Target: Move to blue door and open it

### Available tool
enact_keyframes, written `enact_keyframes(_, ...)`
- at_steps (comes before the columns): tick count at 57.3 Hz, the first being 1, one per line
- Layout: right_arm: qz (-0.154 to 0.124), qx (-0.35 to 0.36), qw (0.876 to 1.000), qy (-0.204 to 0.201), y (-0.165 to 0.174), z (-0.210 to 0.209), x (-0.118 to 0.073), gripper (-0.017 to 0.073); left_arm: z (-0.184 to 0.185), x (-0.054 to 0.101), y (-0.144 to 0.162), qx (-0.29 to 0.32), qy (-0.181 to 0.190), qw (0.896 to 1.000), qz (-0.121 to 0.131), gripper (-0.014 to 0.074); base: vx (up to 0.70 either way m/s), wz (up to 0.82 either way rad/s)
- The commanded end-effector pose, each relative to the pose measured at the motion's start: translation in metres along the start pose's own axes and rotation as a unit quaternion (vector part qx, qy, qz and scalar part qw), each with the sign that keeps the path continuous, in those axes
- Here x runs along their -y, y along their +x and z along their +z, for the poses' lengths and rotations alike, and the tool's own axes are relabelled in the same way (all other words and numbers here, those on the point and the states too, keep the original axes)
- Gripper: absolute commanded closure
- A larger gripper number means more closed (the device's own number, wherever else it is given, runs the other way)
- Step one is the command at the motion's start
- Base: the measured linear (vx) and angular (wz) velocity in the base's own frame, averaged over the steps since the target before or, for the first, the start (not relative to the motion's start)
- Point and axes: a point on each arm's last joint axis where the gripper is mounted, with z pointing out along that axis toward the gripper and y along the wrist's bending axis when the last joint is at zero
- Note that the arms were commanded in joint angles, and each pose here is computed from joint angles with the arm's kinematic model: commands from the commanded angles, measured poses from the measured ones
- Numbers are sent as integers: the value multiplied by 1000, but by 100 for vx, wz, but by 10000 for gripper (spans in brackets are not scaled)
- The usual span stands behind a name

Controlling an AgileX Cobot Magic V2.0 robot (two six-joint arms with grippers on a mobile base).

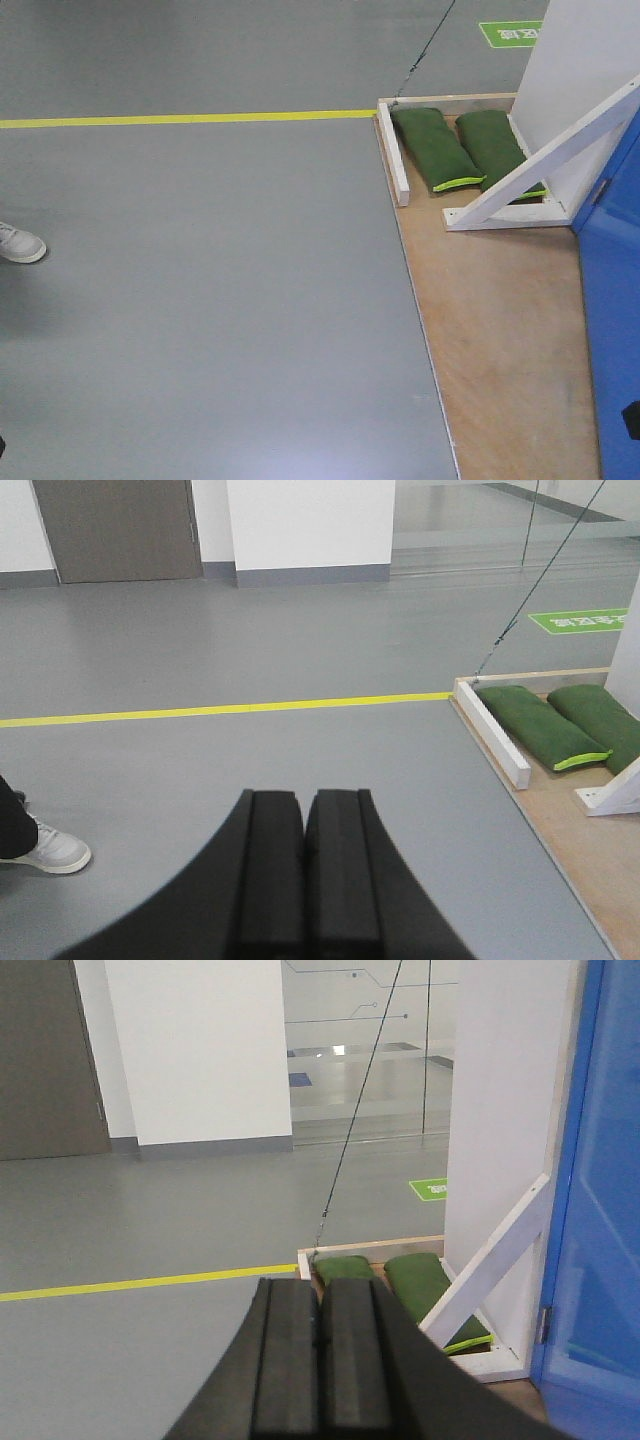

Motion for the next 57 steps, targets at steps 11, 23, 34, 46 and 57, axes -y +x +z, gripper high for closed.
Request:
enact_keyframes(11,-4,38,999,3,-6,0,0,547,-4,0,-16,58,4,998,-3,521,6,-1)
enact_keyframes(23,-4,38,999,3,-6,0,0,547,-4,0,-16,58,4,998,-3,521,3,-1)
enact_keyframes(34,-4,38,999,3,-6,0,0,547,-4,0,-16,58,4,998,-3,521,0,0)
enact_keyframes(46,-5,22,1000,3,-39,-9,-1,547,-4,0,-16,58,4,998,-3,521,0,0)
enact_keyframes(57,-5,14,1000,2,-122,-27,-4,547,-4,0,-16,58,4,998,-3,521,0,0)
